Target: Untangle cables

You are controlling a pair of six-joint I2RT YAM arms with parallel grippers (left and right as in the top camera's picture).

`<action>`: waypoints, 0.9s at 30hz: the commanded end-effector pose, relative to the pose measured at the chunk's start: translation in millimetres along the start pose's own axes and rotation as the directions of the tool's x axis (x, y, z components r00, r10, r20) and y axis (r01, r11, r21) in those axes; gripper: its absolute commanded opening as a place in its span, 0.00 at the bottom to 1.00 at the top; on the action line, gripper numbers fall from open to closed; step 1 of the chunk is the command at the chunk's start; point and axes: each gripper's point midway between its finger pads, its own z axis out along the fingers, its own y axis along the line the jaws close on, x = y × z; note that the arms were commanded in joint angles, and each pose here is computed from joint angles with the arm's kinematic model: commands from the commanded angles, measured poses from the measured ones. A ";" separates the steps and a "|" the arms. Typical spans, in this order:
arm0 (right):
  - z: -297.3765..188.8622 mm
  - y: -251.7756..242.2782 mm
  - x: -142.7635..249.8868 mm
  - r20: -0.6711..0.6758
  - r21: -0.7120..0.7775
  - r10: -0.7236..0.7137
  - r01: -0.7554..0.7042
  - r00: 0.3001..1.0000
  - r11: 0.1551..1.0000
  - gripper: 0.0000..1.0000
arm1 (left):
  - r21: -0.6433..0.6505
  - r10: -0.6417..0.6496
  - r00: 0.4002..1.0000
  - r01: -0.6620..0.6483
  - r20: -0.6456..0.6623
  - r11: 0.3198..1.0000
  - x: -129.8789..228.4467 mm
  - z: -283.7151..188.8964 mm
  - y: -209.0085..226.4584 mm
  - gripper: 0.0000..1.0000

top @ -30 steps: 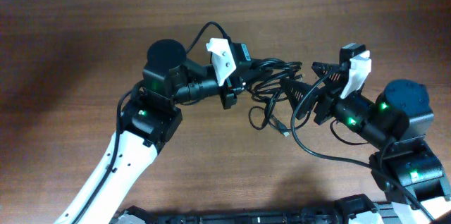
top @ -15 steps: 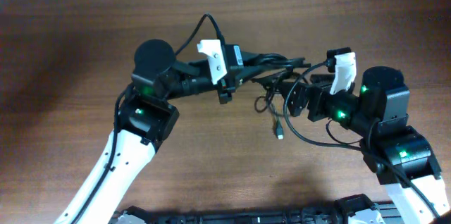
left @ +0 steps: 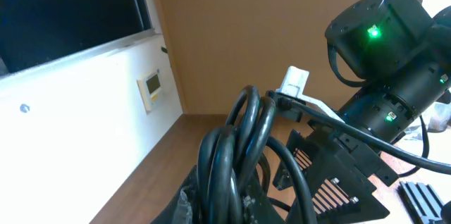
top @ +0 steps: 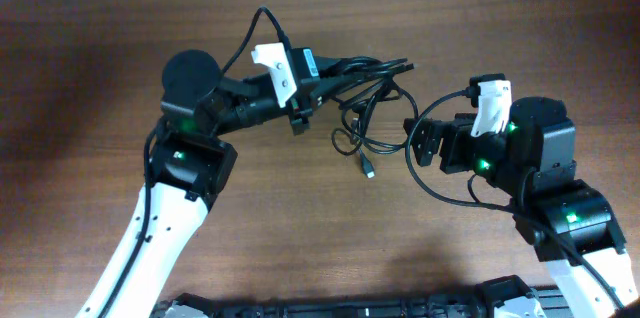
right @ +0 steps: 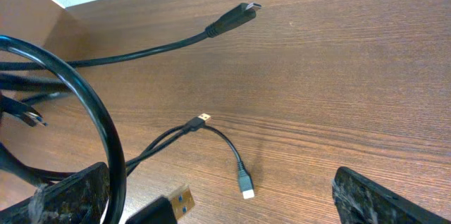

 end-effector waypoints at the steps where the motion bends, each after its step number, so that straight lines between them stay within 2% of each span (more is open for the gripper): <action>1: -2.3 -1.3 -0.3 -0.004 0.019 -0.017 0.017 1.000 1.000 0.99 | -0.022 0.067 0.997 -0.066 0.036 0.998 -21.1 -12.0 0.7 0.00; 17: -5.0 -5.4 8.2 -0.034 0.040 -0.026 0.027 0.999 0.999 0.99 | -0.076 0.118 0.992 -0.114 0.053 0.991 -30.2 -24.2 14.7 0.00; 19: -8.7 6.9 4.2 -0.014 -0.023 -0.036 0.036 0.999 0.999 0.99 | -0.074 0.110 0.993 -0.106 0.048 0.992 -28.4 -24.1 14.7 0.00; 23: -32.8 64.7 -20.3 0.120 -0.305 -0.105 0.137 0.987 0.943 0.99 | -0.069 0.081 0.996 -0.079 0.031 0.994 -22.6 -23.4 14.0 0.00; 26: -48.9 89.8 -35.8 0.211 -0.408 -0.131 0.209 0.969 0.888 0.99 | -0.050 0.065 0.998 -0.064 0.026 0.997 -20.4 -19.5 8.5 0.00; 27: -51.8 93.2 -43.5 0.228 -0.423 -0.095 0.187 0.969 0.887 0.99 | -0.035 0.060 0.998 -0.059 0.027 0.998 -20.2 -16.1 3.9 0.00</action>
